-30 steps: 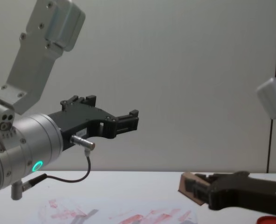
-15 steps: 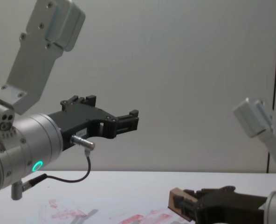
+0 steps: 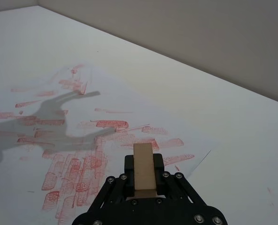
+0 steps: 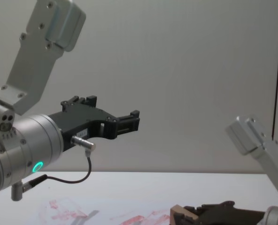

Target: Use the one hand to pick up the stamp and affix it onto the A4 paper.

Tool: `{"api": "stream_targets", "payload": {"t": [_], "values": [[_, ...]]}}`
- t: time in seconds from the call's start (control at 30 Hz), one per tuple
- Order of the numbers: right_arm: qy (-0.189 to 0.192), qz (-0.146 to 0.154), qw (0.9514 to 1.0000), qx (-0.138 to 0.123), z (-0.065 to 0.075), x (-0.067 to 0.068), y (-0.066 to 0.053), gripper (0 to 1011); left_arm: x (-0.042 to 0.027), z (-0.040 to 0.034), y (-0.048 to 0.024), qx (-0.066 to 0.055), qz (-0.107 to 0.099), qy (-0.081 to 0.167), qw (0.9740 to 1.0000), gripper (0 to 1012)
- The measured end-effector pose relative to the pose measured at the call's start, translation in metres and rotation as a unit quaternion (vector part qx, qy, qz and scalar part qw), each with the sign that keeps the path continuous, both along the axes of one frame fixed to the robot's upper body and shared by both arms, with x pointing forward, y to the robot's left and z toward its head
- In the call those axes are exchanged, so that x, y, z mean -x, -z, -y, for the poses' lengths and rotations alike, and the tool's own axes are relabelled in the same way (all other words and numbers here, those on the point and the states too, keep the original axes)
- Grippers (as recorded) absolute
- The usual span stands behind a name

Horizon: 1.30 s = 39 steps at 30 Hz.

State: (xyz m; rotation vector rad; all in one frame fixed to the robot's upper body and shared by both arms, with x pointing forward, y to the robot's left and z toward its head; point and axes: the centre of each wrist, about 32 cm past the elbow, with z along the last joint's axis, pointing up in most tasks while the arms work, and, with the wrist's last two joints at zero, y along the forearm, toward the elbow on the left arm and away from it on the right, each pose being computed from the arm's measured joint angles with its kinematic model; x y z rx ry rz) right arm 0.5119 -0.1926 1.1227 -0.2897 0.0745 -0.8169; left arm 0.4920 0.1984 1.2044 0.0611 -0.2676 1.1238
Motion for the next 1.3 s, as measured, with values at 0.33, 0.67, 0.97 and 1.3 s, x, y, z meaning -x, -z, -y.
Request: {"api": "stream_targets", "payload": {"t": [0.33, 0.67, 0.97, 1.3], "values": [[-0.003, -0.002, 0.9999, 0.011, -0.002, -0.002, 0.004, 219, 0.0, 0.0, 0.0, 0.0, 0.0, 0.0, 1.0, 1002], [-0.006, -0.003, 0.9998, 0.021, -0.003, -0.004, 0.006, 220, 0.0, 0.0, 0.0, 0.0, 0.0, 0.0, 1.0, 1002], [-0.005, 0.011, 0.9999, 0.012, -0.002, -0.002, 0.003, 220, 0.0, 0.0, 0.0, 0.0, 0.0, 0.0, 1.0, 1003], [0.025, 0.058, 0.9978, -0.02, 0.012, -0.001, -0.019, 220, 0.0, 0.0, 0.0, 0.0, 0.0, 0.0, 1.0, 1002]]}}
